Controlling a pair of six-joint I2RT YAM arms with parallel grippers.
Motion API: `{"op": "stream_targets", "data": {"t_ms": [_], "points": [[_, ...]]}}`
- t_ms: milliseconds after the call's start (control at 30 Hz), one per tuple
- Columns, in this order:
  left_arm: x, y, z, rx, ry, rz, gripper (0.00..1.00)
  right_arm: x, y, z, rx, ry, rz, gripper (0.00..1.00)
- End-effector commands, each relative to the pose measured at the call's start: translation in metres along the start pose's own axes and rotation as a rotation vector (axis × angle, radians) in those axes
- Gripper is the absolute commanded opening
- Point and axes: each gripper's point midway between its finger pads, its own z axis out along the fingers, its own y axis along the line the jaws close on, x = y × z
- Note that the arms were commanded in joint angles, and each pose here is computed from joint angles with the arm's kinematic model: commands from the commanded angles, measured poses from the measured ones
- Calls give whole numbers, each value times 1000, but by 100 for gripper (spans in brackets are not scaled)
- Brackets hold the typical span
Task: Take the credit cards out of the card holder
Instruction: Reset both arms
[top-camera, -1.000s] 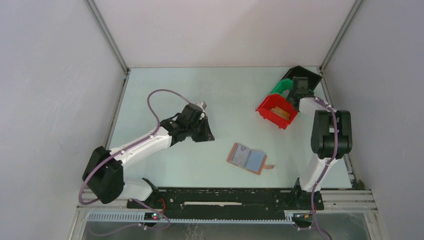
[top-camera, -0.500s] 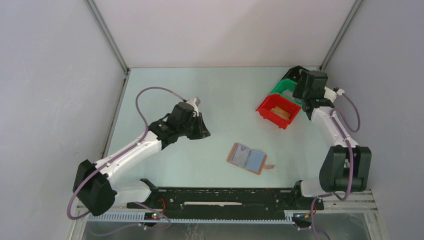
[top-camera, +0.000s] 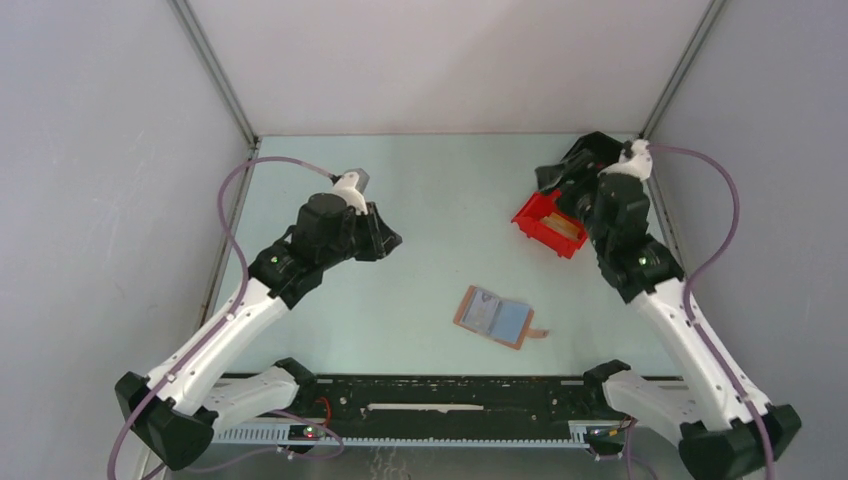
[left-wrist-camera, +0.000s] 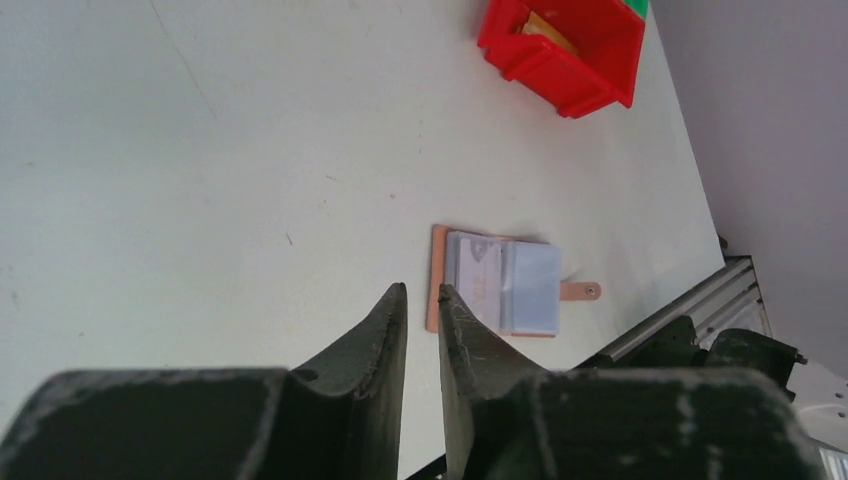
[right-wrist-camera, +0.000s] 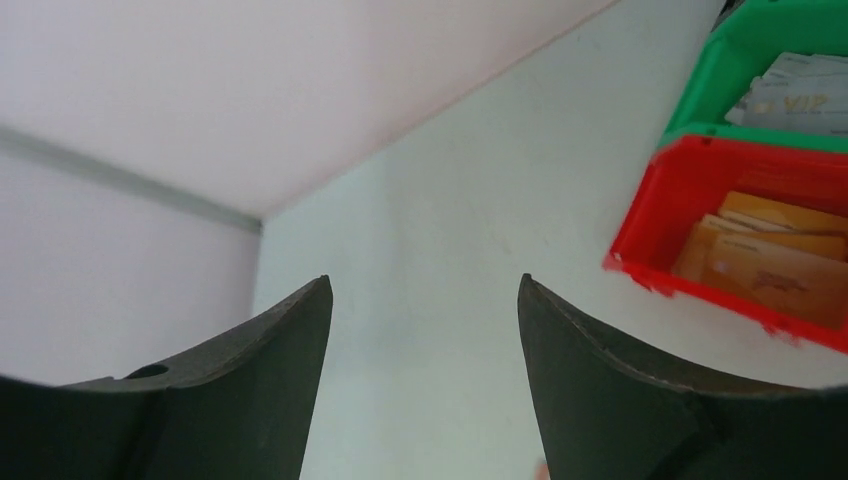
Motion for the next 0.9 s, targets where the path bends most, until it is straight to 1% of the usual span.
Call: {"op": "stream_targets", "data": {"t_ms": [0, 67, 167, 333, 467, 600, 867], "points": [[-35, -6, -27, -4, -134, 56, 24, 36, -43, -38, 111, 37, -438, 77], [-38, 3, -32, -40, -171, 60, 24, 48, -56, -55, 102, 33, -472, 78], [-37, 16, -40, -88, -214, 59, 24, 61, -70, -73, 54, 33, -463, 79], [-29, 32, -48, -132, -261, 48, 25, 82, -93, -90, -10, 47, -502, 80], [-21, 45, -46, -163, -290, 11, 25, 92, -92, -92, -63, 57, -496, 80], [-18, 58, -47, -211, -319, -36, 26, 97, -95, -88, -48, 73, -499, 80], [-22, 62, -49, -223, -354, -1, 25, 102, -99, -82, -15, 89, -480, 80]]}}
